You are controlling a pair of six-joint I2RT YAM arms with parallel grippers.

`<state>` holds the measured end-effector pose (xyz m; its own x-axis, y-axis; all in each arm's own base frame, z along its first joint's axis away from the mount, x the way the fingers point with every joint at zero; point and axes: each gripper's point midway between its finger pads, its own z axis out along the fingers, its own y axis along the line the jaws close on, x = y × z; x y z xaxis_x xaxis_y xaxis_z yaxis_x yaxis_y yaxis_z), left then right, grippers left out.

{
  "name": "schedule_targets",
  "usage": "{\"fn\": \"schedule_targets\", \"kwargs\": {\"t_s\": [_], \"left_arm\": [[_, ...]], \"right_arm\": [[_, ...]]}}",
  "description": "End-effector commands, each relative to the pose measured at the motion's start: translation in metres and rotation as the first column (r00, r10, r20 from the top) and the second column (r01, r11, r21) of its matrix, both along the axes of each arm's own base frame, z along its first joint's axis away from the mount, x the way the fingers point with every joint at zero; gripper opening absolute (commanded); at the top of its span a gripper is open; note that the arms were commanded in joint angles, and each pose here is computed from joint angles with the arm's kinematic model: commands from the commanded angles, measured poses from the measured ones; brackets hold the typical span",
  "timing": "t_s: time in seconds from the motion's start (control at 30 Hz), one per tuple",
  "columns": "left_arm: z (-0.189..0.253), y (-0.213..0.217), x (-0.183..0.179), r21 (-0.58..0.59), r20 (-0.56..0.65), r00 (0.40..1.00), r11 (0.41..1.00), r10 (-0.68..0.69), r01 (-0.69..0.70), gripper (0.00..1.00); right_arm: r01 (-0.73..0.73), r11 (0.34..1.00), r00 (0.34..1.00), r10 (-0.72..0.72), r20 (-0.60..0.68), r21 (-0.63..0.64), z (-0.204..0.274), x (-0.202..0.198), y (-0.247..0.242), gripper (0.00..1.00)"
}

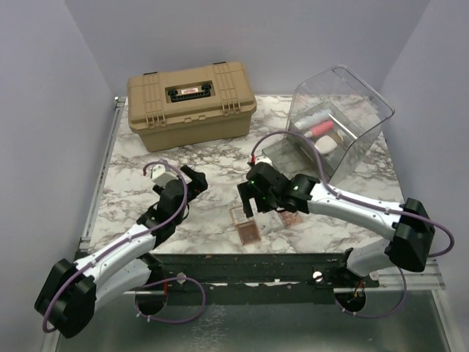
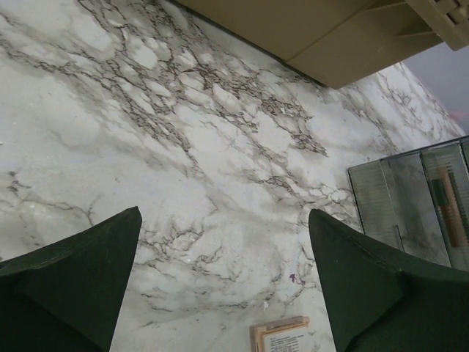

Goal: Organize the makeup
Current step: Pick up the makeup from the center of the board.

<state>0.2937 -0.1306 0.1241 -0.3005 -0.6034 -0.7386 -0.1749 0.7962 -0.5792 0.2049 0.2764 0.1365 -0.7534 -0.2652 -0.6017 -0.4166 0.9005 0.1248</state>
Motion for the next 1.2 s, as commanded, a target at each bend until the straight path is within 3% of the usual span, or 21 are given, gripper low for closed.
{"fn": "schedule_targets", "kwargs": {"t_s": [0.0, 0.33, 0.9, 1.07, 1.17], "left_arm": [[-0.016, 0.026, -0.014, 0.014, -0.027, 0.996, 0.996, 0.088, -0.088, 0.99], [-0.019, 0.032, -0.019, 0.005, -0.031, 0.994, 0.994, 0.108, -0.108, 0.99], [-0.016, 0.043, -0.023, 0.007, -0.019, 0.988, 0.988, 0.153, -0.153, 0.99], [-0.015, 0.043, -0.022, -0.005, -0.019, 0.987, 0.987, 0.16, -0.16, 0.99], [-0.017, 0.043, -0.022, -0.01, -0.023, 0.986, 0.987, 0.163, -0.163, 0.99]], "right_arm": [[0.042, 0.996, 0.997, -0.037, -0.072, 0.078, -0.019, -0.005, 0.022, 0.96], [0.017, 0.999, 0.984, -0.011, -0.177, 0.034, -0.067, -0.003, 0.051, 1.0], [0.064, 0.981, 0.981, -0.095, -0.169, -0.183, -0.115, 0.014, 0.048, 0.95], [0.079, 0.976, 0.98, -0.114, -0.163, -0.205, -0.122, 0.013, 0.041, 0.85], [0.078, 0.98, 0.983, -0.106, -0.148, -0.181, -0.116, 0.014, 0.042, 0.68]]}}
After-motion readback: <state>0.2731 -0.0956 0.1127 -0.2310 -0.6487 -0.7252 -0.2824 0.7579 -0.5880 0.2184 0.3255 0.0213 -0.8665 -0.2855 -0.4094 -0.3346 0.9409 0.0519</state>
